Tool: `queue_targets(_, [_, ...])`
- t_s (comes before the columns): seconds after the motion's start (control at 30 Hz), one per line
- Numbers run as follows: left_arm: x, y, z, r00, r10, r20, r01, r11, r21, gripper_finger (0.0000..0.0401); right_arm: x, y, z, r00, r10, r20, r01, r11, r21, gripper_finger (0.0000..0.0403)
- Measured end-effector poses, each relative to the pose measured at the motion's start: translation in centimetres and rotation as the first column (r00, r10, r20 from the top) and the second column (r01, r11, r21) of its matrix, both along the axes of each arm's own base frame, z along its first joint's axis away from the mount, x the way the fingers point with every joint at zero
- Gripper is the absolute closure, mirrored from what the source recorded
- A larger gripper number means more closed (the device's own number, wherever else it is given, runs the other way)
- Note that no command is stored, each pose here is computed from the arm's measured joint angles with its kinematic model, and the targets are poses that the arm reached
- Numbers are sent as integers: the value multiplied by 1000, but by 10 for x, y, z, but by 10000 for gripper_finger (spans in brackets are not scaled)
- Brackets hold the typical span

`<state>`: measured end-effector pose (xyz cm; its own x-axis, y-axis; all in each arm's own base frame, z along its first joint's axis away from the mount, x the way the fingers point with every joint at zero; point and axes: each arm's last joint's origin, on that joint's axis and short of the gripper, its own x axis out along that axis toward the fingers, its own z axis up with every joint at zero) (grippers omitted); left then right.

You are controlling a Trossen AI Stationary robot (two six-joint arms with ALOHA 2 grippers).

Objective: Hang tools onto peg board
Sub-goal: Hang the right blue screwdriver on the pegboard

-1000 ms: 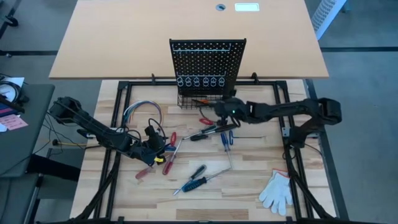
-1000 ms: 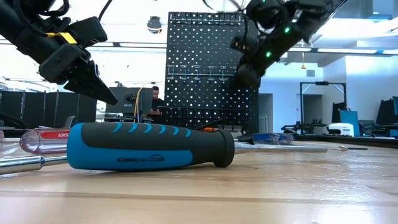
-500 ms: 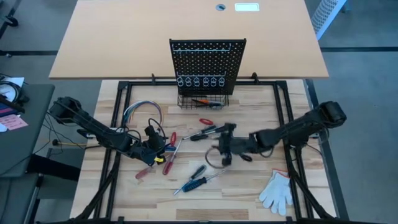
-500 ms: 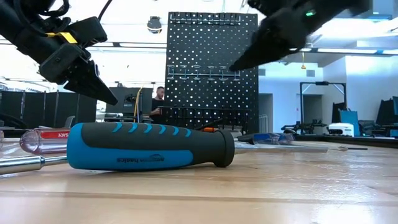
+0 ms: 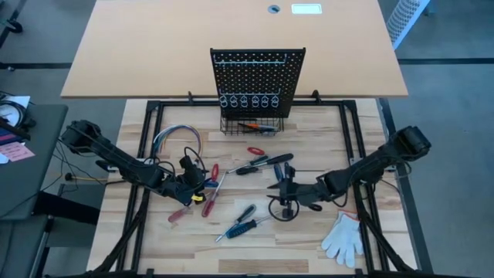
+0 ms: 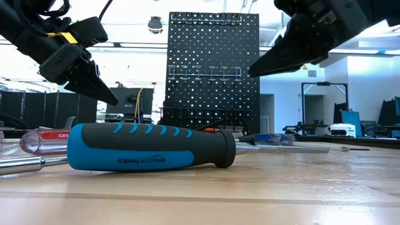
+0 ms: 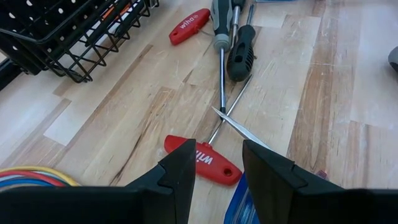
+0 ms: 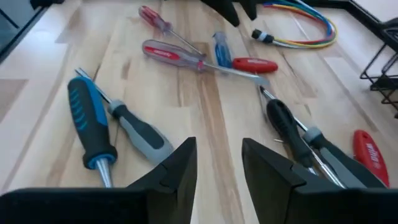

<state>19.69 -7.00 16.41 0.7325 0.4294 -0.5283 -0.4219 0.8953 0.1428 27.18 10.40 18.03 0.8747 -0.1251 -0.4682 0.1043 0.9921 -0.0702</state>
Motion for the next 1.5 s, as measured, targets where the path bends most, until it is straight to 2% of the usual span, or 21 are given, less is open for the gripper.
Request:
queue_targets(0.17, [0, 0, 0, 1000, 9, 6, -9, 1000, -11, 274, -2, -2, 0, 997, -83, 5, 83, 995, -53, 270])
queue_targets(0.43, [0, 0, 0, 1000, 5, 3, -5, 1000, -7, 274, -24, -2, 13, 978, -209, 2, 206, 962, -178, 270])
queue_targets(0.63, [0, 0, 0, 1000, 5, 3, -5, 1000, -7, 274, -30, -8, 10, 958, -286, -36, 280, 953, -116, 270])
queue_targets(0.9, [0, 0, 0, 1000, 17, 12, -16, 1000, -23, 274, -19, -9, -15, 941, -323, -98, 310, 942, -129, 270])
queue_targets(1.17, [0, 0, 0, 1000, 17, 13, -17, 1000, -23, 274, -16, -12, -29, 916, -381, -124, 374, 924, -77, 267])
queue_targets(1.3, [0, 0, 0, 1000, 18, 13, -18, 1000, -24, 274, -18, -19, -23, 903, -409, -129, 407, 912, -39, 245])
queue_targets(1.5, [0, 0, 0, 1000, 18, 13, -18, 1000, -24, 274, -34, -29, -9, 880, -428, -207, 435, 900, -16, 185])
